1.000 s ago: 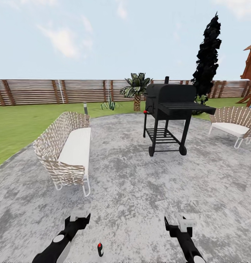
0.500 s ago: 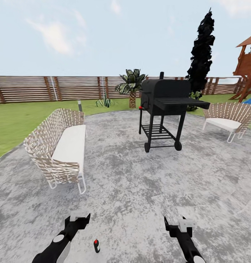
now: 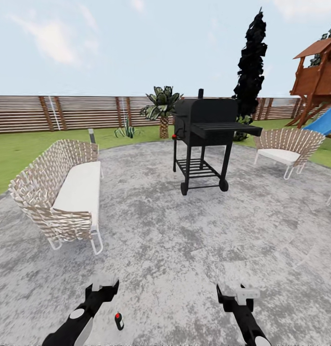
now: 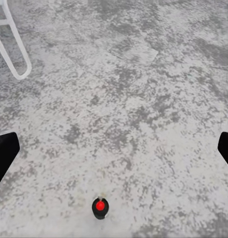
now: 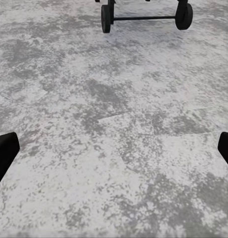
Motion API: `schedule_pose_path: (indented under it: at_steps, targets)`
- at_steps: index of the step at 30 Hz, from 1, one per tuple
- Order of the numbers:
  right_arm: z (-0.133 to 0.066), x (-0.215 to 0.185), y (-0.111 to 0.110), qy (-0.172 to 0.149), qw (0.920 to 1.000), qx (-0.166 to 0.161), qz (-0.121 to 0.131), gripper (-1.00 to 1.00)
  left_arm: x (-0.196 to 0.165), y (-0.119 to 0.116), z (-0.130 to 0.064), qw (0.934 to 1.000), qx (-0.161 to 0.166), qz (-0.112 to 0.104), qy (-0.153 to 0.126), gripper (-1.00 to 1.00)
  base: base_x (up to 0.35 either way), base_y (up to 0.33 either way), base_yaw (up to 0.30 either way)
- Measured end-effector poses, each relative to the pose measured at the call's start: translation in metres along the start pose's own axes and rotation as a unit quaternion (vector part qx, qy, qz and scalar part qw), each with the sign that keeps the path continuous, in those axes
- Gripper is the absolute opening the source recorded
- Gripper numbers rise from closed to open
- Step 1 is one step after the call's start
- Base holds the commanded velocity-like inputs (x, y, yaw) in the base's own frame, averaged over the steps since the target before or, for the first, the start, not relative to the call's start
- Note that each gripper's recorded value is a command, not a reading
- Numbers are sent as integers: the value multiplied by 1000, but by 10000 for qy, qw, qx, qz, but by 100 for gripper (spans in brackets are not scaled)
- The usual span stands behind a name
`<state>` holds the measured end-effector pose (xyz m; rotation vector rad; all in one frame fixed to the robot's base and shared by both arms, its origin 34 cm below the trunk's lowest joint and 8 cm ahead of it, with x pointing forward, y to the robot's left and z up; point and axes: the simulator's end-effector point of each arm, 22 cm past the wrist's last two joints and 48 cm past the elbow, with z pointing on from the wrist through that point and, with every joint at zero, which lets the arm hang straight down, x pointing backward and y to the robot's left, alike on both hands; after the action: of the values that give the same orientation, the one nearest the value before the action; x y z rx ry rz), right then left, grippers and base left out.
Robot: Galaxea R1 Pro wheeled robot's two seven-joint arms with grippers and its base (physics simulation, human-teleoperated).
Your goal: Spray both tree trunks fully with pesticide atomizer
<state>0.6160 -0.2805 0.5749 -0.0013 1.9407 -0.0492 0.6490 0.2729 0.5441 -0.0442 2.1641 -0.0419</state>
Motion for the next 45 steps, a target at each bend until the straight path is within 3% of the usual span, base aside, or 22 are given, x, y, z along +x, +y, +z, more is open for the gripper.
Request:
schedule_pose_path:
  at_steps: [45]
  targets:
    - [20,98,6,64,10000,-22,7,100,95,5,41,10000,-5,5,89,100,0,0,0]
